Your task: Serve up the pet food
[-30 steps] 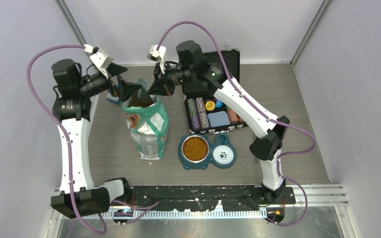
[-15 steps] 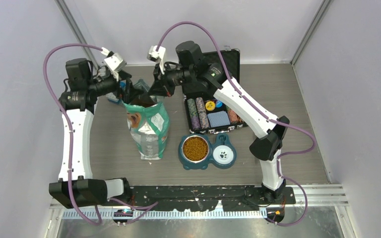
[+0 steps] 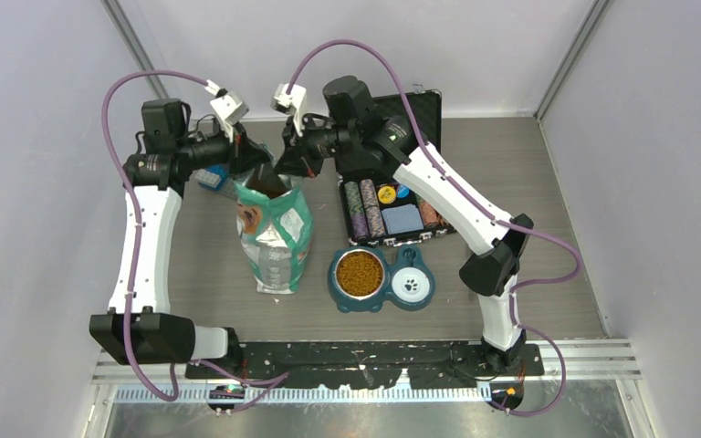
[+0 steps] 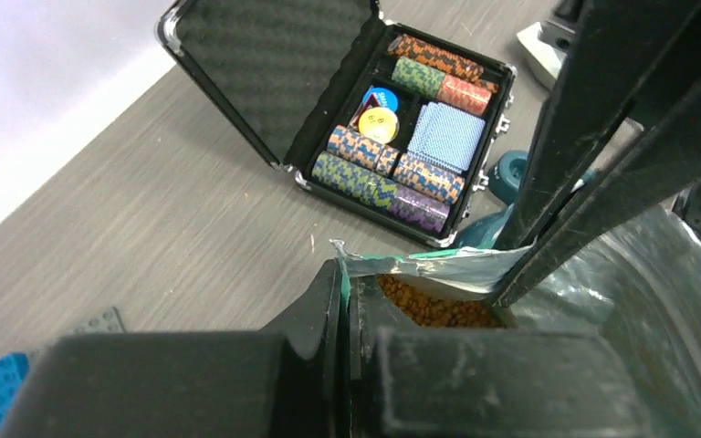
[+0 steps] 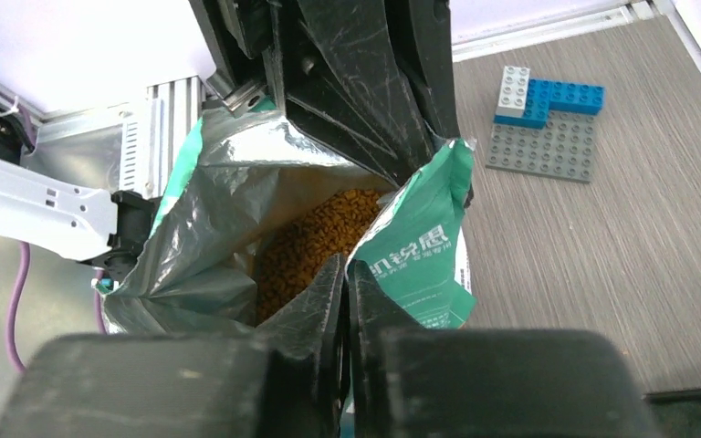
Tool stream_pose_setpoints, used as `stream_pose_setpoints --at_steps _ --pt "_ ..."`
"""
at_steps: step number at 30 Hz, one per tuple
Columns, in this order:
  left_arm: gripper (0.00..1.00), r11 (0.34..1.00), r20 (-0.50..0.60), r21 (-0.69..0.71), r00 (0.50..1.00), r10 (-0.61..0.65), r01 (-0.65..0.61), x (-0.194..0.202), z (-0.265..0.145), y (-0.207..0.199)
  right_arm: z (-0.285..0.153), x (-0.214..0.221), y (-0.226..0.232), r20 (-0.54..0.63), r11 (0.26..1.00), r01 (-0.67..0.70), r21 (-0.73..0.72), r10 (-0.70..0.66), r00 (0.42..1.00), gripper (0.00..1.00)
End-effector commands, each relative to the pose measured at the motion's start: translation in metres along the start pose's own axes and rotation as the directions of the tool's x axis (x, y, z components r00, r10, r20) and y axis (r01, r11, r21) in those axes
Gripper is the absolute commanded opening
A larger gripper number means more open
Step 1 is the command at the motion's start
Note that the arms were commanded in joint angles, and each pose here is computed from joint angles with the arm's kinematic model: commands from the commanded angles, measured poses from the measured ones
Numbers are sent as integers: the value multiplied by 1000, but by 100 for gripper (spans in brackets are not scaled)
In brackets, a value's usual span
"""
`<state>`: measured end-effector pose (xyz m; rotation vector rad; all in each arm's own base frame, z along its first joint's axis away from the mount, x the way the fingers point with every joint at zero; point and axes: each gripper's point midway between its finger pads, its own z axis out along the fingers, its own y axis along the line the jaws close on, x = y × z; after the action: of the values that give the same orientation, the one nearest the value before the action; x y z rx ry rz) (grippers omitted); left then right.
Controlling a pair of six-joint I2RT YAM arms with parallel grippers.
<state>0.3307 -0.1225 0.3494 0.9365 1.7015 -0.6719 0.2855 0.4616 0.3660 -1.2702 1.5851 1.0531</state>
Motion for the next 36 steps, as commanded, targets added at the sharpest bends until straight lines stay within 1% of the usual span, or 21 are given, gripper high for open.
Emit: stream_pose_setpoints --at_steps 1,2,3,4,5,6,7,8,9,14,17,18,19,21,22,23,25,27,29,31,36 --pt "0 987 114 -134 990 -77 92 -44 -9 10 -31 -54 14 131 996 40 77 -49 990 17" --pt "0 966 133 -227 986 -96 125 -49 -14 17 -33 -55 11 137 995 17 101 -31 990 33" --pt "0 929 170 -336 980 -101 154 -57 -22 25 -38 -59 4 155 987 2 160 -27 988 40" --pt "0 863 218 -459 968 -121 211 -60 -34 37 -41 -62 0 174 981 -25 192 -9 985 54" --pt "0 796 250 -559 962 -106 233 -63 -44 43 -47 -64 -8 200 967 -32 251 -19 980 60" --pt "0 725 280 -642 957 -80 248 -68 -59 47 -57 -72 -6 240 961 -60 269 -6 971 73" --pt "0 602 313 -748 948 -53 281 -72 -83 56 -53 -64 -15 254 948 -84 306 4 967 78" --pt "0 537 335 -787 941 -45 305 -75 -97 57 -61 -69 -13 283 944 -105 313 13 959 92" --pt "0 491 360 -803 931 -54 339 -76 -106 57 -59 -63 -17 290 938 -117 327 18 957 98" --pt "0 237 451 -855 887 -97 461 -63 -155 60 -78 -68 -15 356 911 -205 357 71 932 96" --pt "0 44 455 -886 883 -112 462 -48 -190 58 -85 -66 -21 404 869 -313 384 147 903 96" --pt "0 -4 454 -890 883 -119 457 -43 -198 57 -86 -65 -22 409 857 -330 396 157 899 96" --pt "0 -31 457 -889 881 -125 457 -40 -203 54 -85 -64 -20 405 855 -339 393 170 899 96" --pt "0 -32 466 -884 873 -145 467 -32 -202 49 -78 -60 -17 386 852 -344 395 186 904 96" --pt "0 -48 474 -880 869 -140 472 -30 -206 45 -76 -62 -12 379 856 -341 388 189 906 96" --pt "0 -92 475 -880 870 -131 467 -27 -213 43 -71 -60 -11 369 858 -338 388 191 910 96" --pt "0 -130 470 -881 873 -134 455 -25 -222 37 -65 -64 -3 356 866 -331 376 195 914 96" --pt "0 -102 465 -885 873 -146 454 -27 -220 32 -57 -68 8 346 880 -318 353 193 918 96" --pt "0 -20 475 -878 866 -157 478 -29 -208 28 -49 -73 17 353 892 -306 332 183 917 96" --pt "0 29 478 -872 862 -168 489 -27 -199 24 -39 -79 18 372 894 -307 327 177 911 96" --pt "0 40 480 -868 857 -186 495 -23 -197 16 -6 -87 10 376 880 -323 349 185 908 97"
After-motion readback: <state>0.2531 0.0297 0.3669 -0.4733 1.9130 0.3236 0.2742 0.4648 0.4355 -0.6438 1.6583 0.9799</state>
